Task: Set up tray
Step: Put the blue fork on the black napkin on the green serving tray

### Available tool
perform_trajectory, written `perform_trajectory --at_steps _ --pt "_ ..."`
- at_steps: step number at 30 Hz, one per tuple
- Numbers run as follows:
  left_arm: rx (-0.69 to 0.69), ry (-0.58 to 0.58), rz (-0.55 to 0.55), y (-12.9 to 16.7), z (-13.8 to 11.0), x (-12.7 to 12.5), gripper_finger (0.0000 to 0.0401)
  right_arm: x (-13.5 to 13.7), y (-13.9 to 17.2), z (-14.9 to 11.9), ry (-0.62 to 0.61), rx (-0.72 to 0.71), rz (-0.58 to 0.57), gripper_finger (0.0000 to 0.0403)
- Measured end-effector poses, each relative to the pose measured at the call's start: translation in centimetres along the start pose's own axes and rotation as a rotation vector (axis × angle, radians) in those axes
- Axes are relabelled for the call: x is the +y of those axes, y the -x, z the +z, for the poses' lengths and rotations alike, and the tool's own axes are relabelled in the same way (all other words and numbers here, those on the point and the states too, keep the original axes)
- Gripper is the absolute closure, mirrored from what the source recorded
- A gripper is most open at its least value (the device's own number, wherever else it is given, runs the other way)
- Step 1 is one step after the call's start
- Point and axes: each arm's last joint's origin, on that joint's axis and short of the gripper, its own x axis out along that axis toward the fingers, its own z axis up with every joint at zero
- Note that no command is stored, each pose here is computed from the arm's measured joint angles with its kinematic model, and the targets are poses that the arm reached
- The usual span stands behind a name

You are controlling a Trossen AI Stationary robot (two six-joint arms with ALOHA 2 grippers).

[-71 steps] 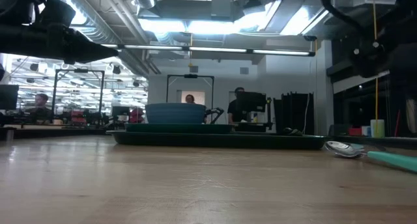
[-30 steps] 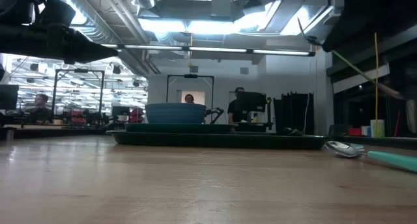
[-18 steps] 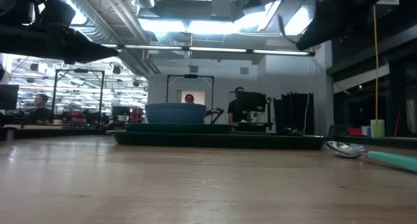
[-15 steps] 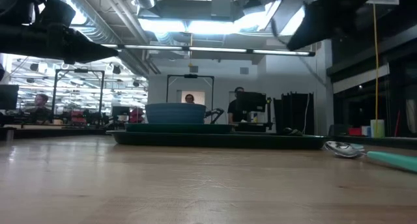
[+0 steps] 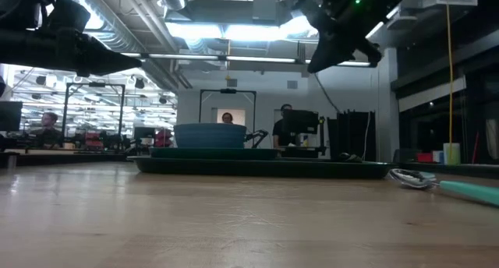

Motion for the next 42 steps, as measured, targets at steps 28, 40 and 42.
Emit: perform_trajectory --at_steps 28,40,42 --pt "-0.001 0.0 -0.002 0.0 0.0 0.0 0.0397 -4.6 -7.4 8.4 -0.231 0.384 -0.19 0.0391" --pt "-0.001 0.0 -0.002 0.0 0.0 0.0 0.0397 -6.3 -11.1 9.7 -0.317 0.525 -0.263 0.0391" --pt "-0.001 0.0 -0.002 0.0 0.0 0.0 0.0397 -6.5 -11.7 9.7 -0.327 0.538 -0.266 0.0391"
